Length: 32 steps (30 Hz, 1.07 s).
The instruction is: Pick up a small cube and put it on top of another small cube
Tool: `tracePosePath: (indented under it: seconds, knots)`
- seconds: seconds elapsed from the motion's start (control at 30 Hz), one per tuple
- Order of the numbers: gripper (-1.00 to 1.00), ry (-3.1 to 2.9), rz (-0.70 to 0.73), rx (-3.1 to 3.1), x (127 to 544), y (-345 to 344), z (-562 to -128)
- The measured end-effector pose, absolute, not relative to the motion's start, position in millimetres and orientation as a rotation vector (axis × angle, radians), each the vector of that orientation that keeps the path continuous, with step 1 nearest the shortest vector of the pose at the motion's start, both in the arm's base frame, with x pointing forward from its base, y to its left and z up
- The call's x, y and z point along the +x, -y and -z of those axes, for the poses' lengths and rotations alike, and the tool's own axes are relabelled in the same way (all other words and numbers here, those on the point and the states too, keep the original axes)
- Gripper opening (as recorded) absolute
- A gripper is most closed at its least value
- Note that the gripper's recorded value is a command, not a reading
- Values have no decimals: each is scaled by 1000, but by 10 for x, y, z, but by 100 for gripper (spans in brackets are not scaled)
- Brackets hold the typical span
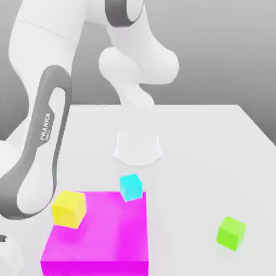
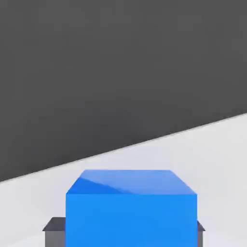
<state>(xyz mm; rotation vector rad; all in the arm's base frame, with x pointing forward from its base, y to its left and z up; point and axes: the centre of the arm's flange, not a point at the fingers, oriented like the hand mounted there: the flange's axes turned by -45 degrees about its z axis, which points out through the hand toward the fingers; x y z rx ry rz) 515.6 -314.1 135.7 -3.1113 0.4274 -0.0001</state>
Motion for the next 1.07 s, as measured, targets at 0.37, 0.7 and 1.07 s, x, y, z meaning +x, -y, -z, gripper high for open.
tracePosePath:
  seconds: [0.37,0.7,1.07]
  knots:
    - [-100,-604,1,-3043,4881,2609,-2512]
    - [-100,-819,-5,-3003,4284,1800,-3147]
    - [100,-905,1,-3006,4020,1553,-2693]
